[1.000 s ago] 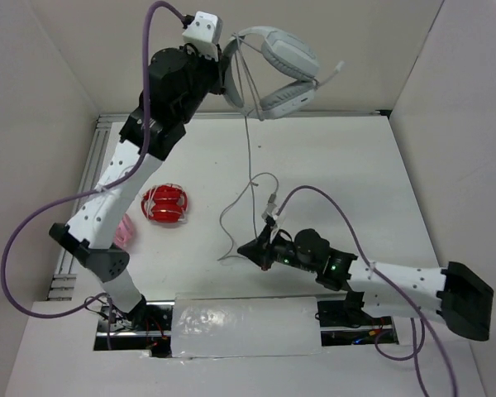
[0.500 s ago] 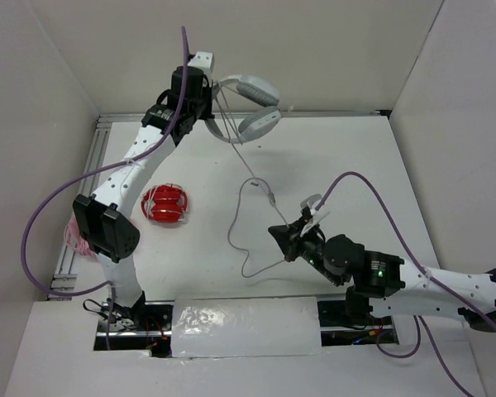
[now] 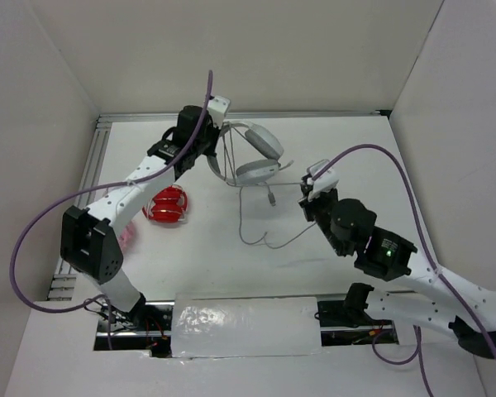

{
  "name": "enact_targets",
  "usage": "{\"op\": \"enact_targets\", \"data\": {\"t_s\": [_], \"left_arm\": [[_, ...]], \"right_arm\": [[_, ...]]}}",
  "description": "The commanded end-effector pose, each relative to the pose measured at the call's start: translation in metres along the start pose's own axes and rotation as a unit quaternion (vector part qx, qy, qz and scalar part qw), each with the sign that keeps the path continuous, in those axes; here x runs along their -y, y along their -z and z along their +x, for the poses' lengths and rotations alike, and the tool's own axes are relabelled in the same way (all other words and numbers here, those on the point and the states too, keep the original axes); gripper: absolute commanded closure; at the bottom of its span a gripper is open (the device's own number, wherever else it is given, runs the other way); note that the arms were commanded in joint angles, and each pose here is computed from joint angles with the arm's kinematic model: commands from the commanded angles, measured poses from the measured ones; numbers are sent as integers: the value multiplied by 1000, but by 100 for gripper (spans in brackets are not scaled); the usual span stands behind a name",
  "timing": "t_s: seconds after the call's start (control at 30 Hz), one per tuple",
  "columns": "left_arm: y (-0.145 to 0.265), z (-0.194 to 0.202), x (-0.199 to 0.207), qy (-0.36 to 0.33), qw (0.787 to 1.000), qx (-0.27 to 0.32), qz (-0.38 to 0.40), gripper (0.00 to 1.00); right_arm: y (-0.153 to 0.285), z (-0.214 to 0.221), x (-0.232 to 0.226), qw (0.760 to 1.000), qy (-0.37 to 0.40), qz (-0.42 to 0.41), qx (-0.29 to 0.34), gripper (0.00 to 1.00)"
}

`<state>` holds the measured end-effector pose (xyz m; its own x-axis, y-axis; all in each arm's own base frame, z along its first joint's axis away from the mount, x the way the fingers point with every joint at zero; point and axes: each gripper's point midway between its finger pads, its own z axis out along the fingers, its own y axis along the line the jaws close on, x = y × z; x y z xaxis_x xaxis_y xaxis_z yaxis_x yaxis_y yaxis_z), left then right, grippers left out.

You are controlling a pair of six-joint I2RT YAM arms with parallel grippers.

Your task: Wrap the headphones

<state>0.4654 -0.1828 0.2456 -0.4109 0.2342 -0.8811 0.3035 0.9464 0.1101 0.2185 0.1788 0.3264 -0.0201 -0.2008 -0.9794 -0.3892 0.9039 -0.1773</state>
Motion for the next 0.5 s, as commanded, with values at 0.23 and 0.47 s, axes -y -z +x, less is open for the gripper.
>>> {"op": "enact_targets", "data": {"t_s": [0.23, 0.47], "left_arm": [[63, -47, 74, -205, 966, 146, 60, 100], [81, -10, 138, -271, 938, 129, 171, 100]], "right_arm": [[-25, -62, 75, 980, 188, -38, 45, 100], [-60, -76, 82, 970, 218, -71, 77, 100]]}}
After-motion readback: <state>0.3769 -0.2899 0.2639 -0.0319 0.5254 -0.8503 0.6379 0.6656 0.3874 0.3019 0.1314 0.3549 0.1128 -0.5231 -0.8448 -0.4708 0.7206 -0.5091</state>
